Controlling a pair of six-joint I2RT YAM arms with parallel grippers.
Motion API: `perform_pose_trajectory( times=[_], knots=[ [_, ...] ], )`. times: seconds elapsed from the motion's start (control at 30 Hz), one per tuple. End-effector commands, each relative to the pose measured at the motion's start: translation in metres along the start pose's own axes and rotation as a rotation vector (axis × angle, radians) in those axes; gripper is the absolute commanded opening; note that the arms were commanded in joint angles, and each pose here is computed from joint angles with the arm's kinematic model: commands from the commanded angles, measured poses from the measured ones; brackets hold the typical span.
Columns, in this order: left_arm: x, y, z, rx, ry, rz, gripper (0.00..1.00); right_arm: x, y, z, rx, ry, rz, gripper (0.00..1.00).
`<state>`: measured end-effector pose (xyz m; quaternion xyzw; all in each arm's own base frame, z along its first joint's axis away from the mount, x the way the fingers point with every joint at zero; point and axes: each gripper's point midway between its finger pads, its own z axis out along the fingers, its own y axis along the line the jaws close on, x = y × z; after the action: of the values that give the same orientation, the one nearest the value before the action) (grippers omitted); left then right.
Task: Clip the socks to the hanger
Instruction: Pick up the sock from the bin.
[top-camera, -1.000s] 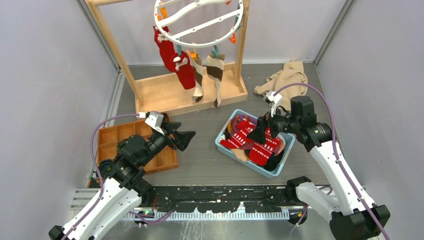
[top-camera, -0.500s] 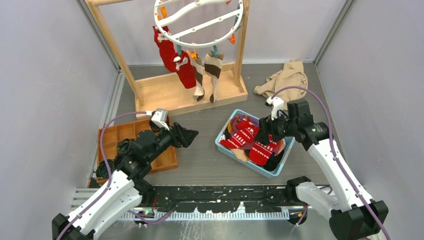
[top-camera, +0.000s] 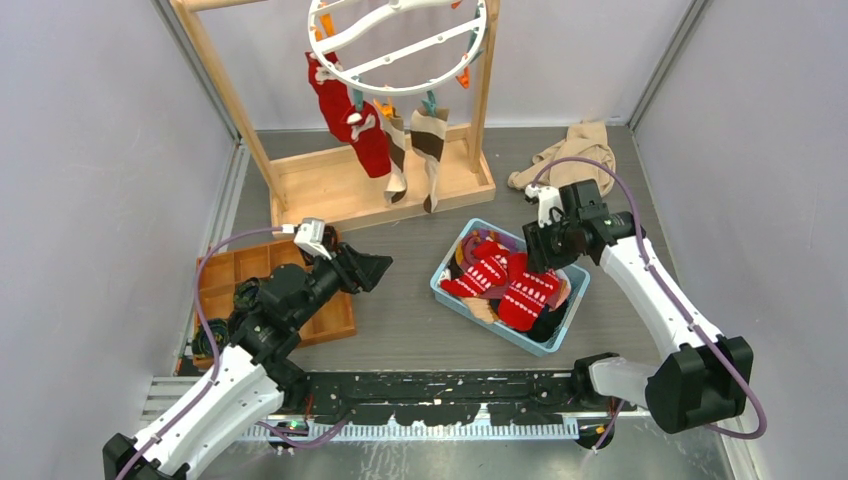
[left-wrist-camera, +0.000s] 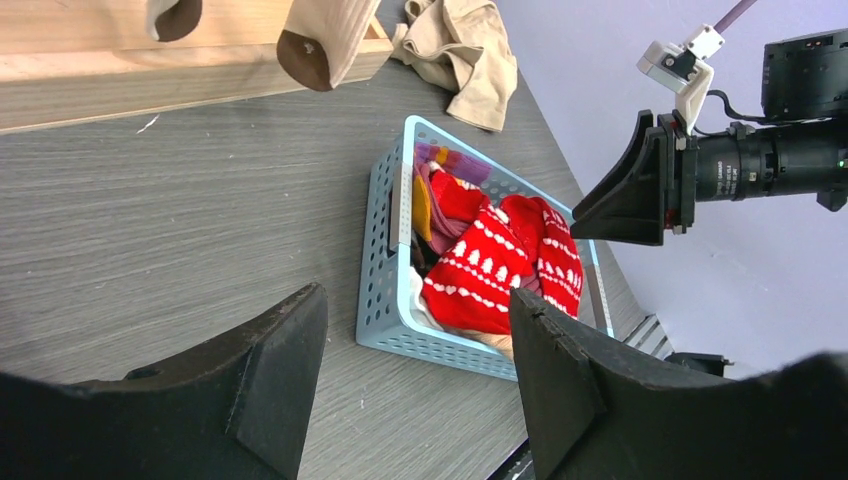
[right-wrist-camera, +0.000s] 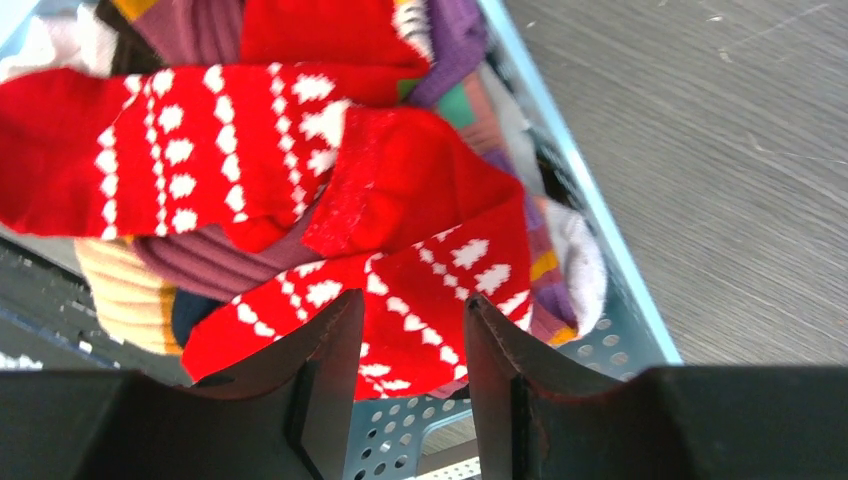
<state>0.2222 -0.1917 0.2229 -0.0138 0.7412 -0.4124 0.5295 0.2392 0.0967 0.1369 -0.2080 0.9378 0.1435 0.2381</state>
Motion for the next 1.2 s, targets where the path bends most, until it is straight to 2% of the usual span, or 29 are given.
perform_pose_trajectory(
  times=[0.0, 0.27, 0.47, 0.6, 0.7, 0.9, 1.17],
  knots=[
    [-0.015, -0.003, -0.003, 0.007, -0.080, -0.035, 0.67, -0.024, -0.026, -0.003, 0.131, -0.092, 0.083, 0.48],
    [-0.021, -0.010, -0.004, 0.026, -0.088, -0.052, 0.66, -0.014, -0.020, 0.019, 0.068, -0.021, 0.173, 0.44],
    [-0.019, -0.017, -0.002, 0.051, -0.063, -0.086, 0.64, -0.015, -0.015, 0.014, 0.048, -0.040, 0.173, 0.18],
    [-0.023, -0.021, -0.001, 0.066, -0.077, -0.096, 0.64, -0.016, -0.014, 0.013, 0.043, -0.042, 0.169, 0.08],
    [-0.025, -0.025, -0.001, 0.075, -0.074, -0.100, 0.64, -0.020, -0.012, 0.008, 0.040, -0.066, 0.165, 0.04],
    [-0.027, -0.029, -0.003, 0.089, -0.078, -0.111, 0.62, -0.048, 0.007, -0.028, -0.041, -0.221, 0.106, 0.03],
    [-0.035, -0.049, 0.004, 0.182, -0.096, -0.183, 0.62, -0.082, 0.065, -0.101, -0.252, -0.518, -0.146, 0.01]
  ],
)
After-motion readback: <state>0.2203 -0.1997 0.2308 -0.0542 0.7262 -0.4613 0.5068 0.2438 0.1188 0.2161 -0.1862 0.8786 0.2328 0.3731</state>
